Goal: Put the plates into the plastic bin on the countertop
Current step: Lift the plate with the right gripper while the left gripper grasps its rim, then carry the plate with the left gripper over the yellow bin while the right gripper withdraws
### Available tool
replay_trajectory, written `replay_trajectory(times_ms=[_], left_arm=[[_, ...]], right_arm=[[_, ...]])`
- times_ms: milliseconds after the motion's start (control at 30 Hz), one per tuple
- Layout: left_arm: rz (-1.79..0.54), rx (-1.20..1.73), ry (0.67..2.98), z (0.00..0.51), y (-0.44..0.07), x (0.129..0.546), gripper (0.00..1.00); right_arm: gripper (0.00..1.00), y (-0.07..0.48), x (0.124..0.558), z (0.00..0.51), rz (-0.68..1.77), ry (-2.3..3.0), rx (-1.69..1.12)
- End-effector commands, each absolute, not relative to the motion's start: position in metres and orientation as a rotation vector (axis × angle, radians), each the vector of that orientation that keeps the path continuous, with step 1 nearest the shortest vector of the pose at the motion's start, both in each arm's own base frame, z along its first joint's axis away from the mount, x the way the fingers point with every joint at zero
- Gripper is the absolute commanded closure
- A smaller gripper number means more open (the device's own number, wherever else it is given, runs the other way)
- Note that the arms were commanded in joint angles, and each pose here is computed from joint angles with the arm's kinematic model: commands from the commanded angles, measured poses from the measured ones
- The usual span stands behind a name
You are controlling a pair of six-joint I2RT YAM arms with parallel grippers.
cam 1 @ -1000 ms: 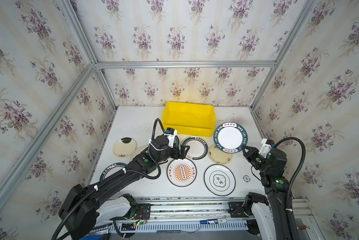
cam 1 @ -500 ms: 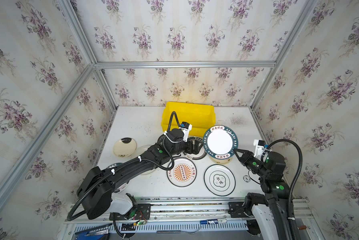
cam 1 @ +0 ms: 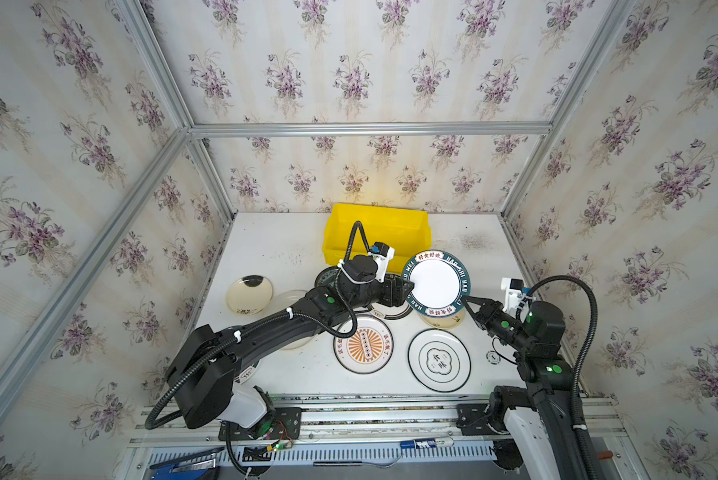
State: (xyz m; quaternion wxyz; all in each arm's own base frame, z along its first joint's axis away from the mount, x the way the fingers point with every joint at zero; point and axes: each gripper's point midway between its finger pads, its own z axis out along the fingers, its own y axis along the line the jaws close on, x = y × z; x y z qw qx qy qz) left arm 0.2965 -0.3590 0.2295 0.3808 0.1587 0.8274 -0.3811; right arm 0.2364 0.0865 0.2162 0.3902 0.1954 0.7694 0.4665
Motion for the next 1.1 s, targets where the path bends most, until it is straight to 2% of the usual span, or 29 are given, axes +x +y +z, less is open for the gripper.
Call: replay_trajectory(times_ms=[0,133,367,533,600,633,767,867,1067], left_arm=[[-1.027,0.408,2.086,0.239,-0.368,0.297,0.42],[-1.046,0.41,2.092,0.239,-0.374,0.299,0.53],[-1.072,0.413,2.114,0.234,-0.382,0.301,0.79],[-1.069,0.404,2.125,0.231,-0.383,0.302,0.92],[-1.069,0.409,2.122,0.231,-0.384,0.302,1.0],[-1.068,0.42,2.118,0.232,-0.384,0.302,1.0],[-1.038,0.413,2.104,0.235,-0.379,0.305,1.0],[-1.006,0.401,2.091,0.24,-0.372,0.309,1.0],[-0.914,0.344,2.062,0.254,-0.35,0.331,1.0]], right_arm=[[1.0,0.089,0.24,0.236,1.177,1.893,0.418],[1.0,0.092,0.24,0.235,1.178,1.897,0.399],[1.0,0.093,0.242,0.221,1.127,1.941,0.401],[1.0,0.096,0.244,0.215,1.107,1.969,0.387],[0.95,0.097,0.244,0.215,1.109,1.969,0.384],[0.91,0.097,0.244,0.215,1.11,1.968,0.386],[0.5,0.097,0.243,0.217,1.112,1.963,0.377],[0.27,0.099,0.242,0.217,1.125,1.958,0.361],[0.1,0.102,0.238,0.212,1.145,1.967,0.352]])
